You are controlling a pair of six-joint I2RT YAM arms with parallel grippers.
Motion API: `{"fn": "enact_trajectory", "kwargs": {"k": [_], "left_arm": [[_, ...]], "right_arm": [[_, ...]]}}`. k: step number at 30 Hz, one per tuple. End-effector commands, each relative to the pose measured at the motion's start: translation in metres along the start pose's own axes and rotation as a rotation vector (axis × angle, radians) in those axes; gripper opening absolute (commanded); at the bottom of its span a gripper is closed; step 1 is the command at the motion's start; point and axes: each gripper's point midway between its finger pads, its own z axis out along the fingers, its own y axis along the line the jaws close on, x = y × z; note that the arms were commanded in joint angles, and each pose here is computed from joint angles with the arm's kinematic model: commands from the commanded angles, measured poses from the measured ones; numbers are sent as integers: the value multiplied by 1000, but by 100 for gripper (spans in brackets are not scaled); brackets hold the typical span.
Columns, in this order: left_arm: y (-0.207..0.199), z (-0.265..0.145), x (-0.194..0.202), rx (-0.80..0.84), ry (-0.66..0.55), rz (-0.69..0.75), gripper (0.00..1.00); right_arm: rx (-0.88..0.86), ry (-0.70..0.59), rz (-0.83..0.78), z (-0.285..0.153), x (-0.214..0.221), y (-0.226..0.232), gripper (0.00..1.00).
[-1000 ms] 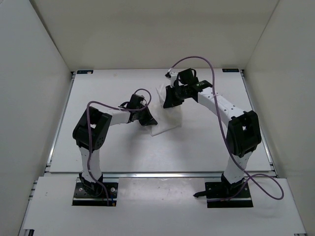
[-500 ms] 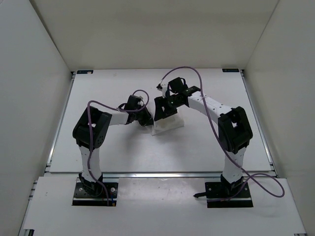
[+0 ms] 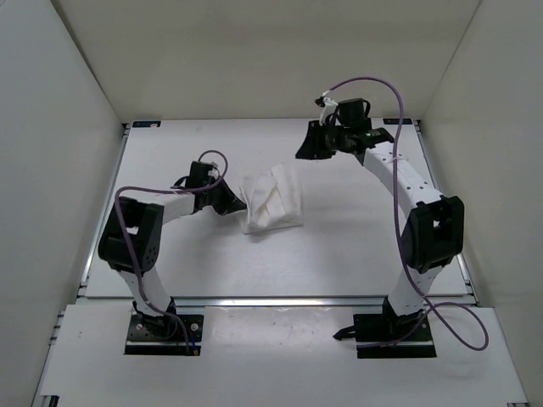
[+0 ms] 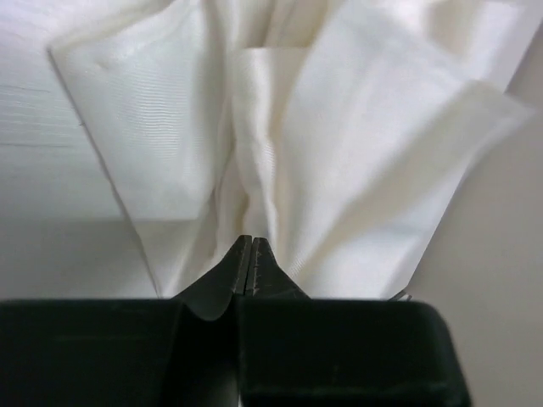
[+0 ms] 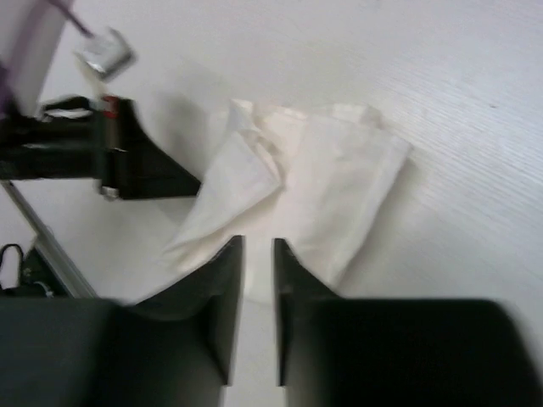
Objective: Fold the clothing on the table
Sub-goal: Fold the skirt
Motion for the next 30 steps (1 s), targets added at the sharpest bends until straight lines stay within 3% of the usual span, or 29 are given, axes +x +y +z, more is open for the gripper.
{"fn": "enact_trajectory", "kwargs": {"k": [1,2,5,7,9,13,19,30], "left_arm": [[-20,-44,-16,25,-80,99,6],[-22,-54,-21,31,-105,103,14],[-34,-75,-18,93,-126,131,26],[-63,-81,-13,223,-124,187,36],[-87,-79,7,314,-74,225,40],[-116,-66,41,389,-7,295,33],[-95,-57,49,294,-31,288,6],[-55,-65,37,181,-120,246,3]], "right_arm": [[68,111,34,13,43,-25,11],[97,136,30,16,51,-28,9],[92,239,-5,40,84,-22,0],[75,251,-12,49,91,-16,0],[42,265,-10,60,99,-9,0],[13,298,-17,79,104,-6,0],[-11,294,-58,107,87,0,0],[-183,254,-35,126,69,41,0]]}}
